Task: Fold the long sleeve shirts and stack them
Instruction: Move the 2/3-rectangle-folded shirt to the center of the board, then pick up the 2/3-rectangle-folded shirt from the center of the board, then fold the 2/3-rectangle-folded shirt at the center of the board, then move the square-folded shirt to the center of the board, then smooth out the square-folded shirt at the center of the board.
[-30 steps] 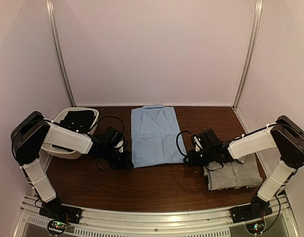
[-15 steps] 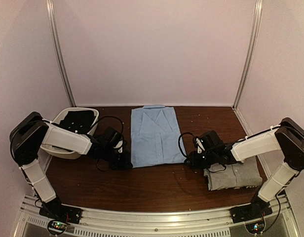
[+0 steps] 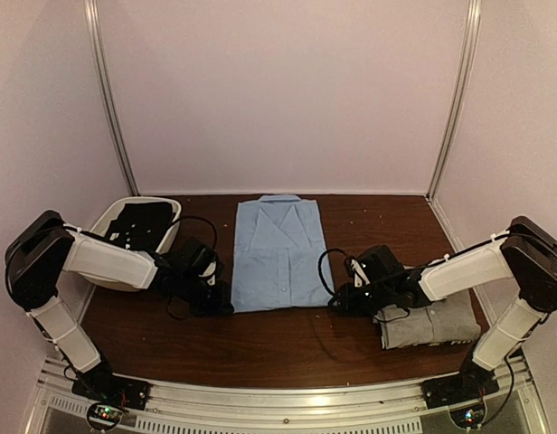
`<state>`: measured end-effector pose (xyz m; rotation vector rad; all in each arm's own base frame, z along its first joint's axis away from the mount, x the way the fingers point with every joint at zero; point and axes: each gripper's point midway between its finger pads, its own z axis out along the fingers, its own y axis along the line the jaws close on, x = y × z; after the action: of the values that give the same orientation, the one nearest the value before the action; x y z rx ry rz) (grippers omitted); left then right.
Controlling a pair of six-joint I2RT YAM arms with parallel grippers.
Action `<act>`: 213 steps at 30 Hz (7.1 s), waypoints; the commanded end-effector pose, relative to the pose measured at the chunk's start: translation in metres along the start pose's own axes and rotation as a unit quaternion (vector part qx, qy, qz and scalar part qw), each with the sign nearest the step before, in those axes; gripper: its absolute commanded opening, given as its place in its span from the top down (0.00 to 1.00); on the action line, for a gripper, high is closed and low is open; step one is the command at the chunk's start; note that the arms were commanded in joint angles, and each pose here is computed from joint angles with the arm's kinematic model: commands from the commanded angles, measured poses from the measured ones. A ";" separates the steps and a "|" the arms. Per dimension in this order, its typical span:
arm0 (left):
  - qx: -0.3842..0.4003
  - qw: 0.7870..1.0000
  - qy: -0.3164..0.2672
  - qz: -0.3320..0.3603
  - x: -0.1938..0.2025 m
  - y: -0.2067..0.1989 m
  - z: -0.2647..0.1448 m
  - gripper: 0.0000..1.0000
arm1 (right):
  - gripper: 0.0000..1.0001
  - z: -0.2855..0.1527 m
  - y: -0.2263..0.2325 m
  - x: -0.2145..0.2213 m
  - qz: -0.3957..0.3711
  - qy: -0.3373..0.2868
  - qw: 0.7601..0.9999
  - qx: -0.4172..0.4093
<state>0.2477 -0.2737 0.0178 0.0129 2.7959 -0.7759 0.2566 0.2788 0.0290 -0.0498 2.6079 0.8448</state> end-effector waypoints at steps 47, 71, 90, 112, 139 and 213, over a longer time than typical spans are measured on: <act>-0.030 0.999 0.013 -0.002 0.011 0.015 0.000 1.00 | 0.79 0.007 -0.008 0.000 0.027 -0.023 0.999 -0.004; -0.016 0.999 -0.032 0.022 0.054 -0.004 -0.061 1.00 | 1.00 -0.054 0.049 0.030 -0.040 -0.057 0.997 -0.045; 0.008 0.983 -0.152 0.100 -0.044 -0.083 -0.161 1.00 | 1.00 -0.119 0.112 -0.052 -0.052 -0.150 0.985 -0.061; 0.045 0.992 -0.113 0.020 -0.283 0.013 0.050 1.00 | 1.00 0.081 -0.032 -0.258 0.016 -0.099 0.995 -0.018; -0.083 0.988 -0.125 -0.026 -0.160 0.076 -0.003 1.00 | 0.85 -0.005 0.018 -0.194 -0.045 -0.139 0.989 0.024; -0.185 0.977 -0.097 0.044 -0.202 0.075 0.042 0.67 | 0.69 0.144 0.009 -0.213 0.041 -0.056 0.997 -0.042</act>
<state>0.4694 -0.2315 0.0236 -0.0197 2.6009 -0.2908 0.5093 0.3652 0.0360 -0.0506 2.4169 0.9414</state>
